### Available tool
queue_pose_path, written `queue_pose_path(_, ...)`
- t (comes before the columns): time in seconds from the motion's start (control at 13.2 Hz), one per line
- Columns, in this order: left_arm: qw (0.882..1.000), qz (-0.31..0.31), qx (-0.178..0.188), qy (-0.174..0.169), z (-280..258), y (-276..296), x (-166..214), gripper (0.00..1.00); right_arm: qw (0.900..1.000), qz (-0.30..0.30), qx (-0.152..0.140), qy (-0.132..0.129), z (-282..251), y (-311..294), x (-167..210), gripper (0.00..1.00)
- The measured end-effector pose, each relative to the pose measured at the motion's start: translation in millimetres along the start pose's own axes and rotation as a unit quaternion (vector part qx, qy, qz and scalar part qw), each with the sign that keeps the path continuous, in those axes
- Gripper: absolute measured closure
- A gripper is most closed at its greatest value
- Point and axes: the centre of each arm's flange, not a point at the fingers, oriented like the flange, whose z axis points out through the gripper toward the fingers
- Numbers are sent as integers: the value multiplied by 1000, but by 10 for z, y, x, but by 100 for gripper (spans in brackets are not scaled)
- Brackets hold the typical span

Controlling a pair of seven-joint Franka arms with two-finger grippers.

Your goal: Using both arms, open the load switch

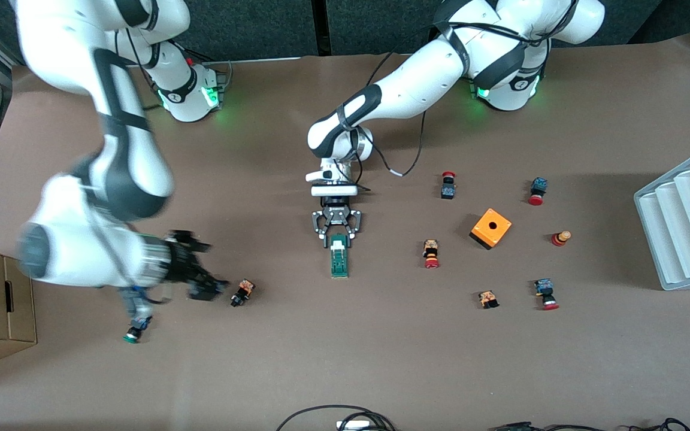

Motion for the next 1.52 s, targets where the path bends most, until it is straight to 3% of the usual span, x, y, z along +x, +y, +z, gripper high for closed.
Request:
queue_pose_path(0.15,1000,0,0,0,4,-3,0,26,997,-73,-19,8,-466,382,75,0)
queue_pose_path(0.38,1000,-1,1,1,14,-10,1,0,981,-187,-38,25,-1105,963,155,0)
queue_pose_path(0.76,1000,2,1,1,13,-2,9,0,929,-357,-68,71,-1914,2081,483,0)
queue_pose_path(0.91,1000,20,13,-7,11,6,44,0,915,-388,-83,77,-1989,2270,614,0)
queue_pose_path(1.14,997,61,42,-31,-26,62,224,0,909,-397,-98,84,-1957,2251,644,0)
queue_pose_path(1.52,988,117,62,-78,-172,185,563,0,906,-400,-93,103,-2045,2219,634,0)
